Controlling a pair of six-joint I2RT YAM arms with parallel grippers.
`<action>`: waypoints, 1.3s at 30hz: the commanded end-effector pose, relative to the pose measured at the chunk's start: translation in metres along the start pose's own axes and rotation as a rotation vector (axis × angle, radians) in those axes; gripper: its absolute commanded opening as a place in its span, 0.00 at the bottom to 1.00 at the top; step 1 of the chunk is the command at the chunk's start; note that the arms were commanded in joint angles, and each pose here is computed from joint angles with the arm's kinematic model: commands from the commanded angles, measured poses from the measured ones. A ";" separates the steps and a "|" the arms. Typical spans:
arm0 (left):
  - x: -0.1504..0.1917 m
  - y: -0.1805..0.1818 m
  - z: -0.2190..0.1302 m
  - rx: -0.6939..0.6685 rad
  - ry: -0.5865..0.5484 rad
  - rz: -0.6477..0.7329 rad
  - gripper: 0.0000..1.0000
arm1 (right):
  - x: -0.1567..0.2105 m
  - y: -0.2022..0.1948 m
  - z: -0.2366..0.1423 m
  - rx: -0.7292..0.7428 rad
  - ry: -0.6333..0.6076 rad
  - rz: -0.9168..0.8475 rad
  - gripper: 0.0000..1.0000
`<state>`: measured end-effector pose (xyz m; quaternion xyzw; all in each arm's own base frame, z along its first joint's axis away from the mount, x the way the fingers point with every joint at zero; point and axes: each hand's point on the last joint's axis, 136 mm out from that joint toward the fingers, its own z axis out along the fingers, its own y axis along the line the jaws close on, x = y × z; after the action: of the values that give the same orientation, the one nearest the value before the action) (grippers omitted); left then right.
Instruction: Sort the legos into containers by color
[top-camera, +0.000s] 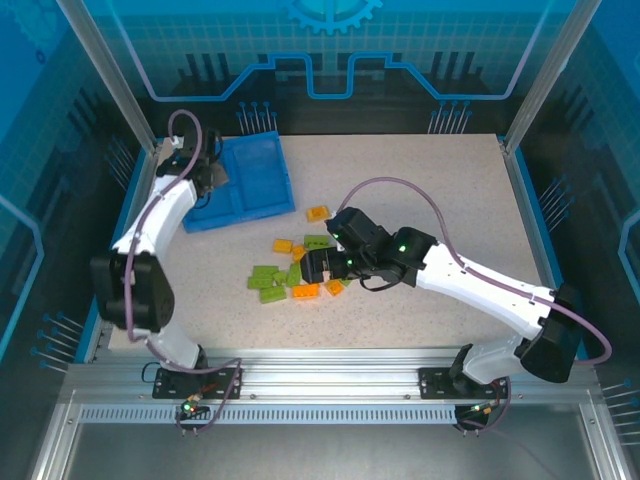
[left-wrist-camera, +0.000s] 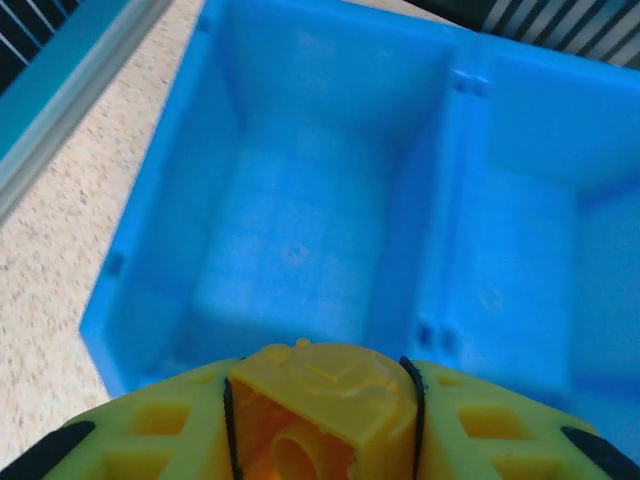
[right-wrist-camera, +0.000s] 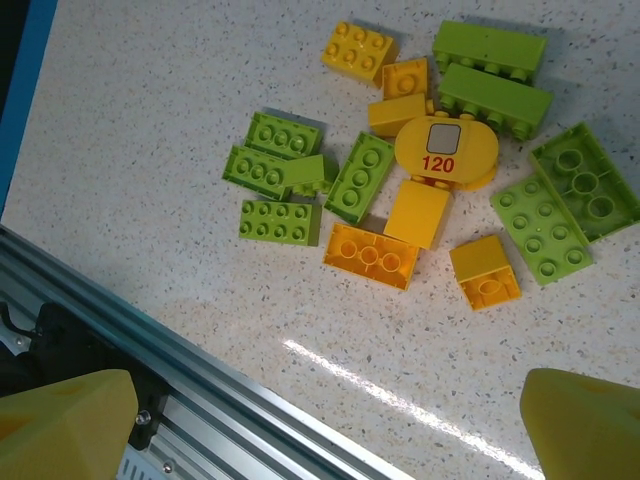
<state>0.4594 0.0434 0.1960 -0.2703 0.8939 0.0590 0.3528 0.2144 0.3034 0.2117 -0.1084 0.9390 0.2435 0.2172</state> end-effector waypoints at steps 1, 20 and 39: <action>-0.006 0.017 0.040 -0.098 0.043 0.000 0.27 | 0.003 -0.007 -0.016 0.010 -0.031 0.021 1.00; -0.013 0.012 0.078 -0.031 0.141 -0.062 0.54 | 0.002 -0.021 -0.040 0.034 -0.096 0.049 1.00; 0.176 -0.028 -0.112 0.368 0.284 -0.001 0.60 | -0.008 -0.026 -0.003 0.071 -0.033 0.034 1.00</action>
<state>0.3273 -0.0812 0.2100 -0.2013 0.9061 -0.1609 0.3355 0.2246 0.2734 0.2000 -0.0716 0.9481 0.2043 0.2327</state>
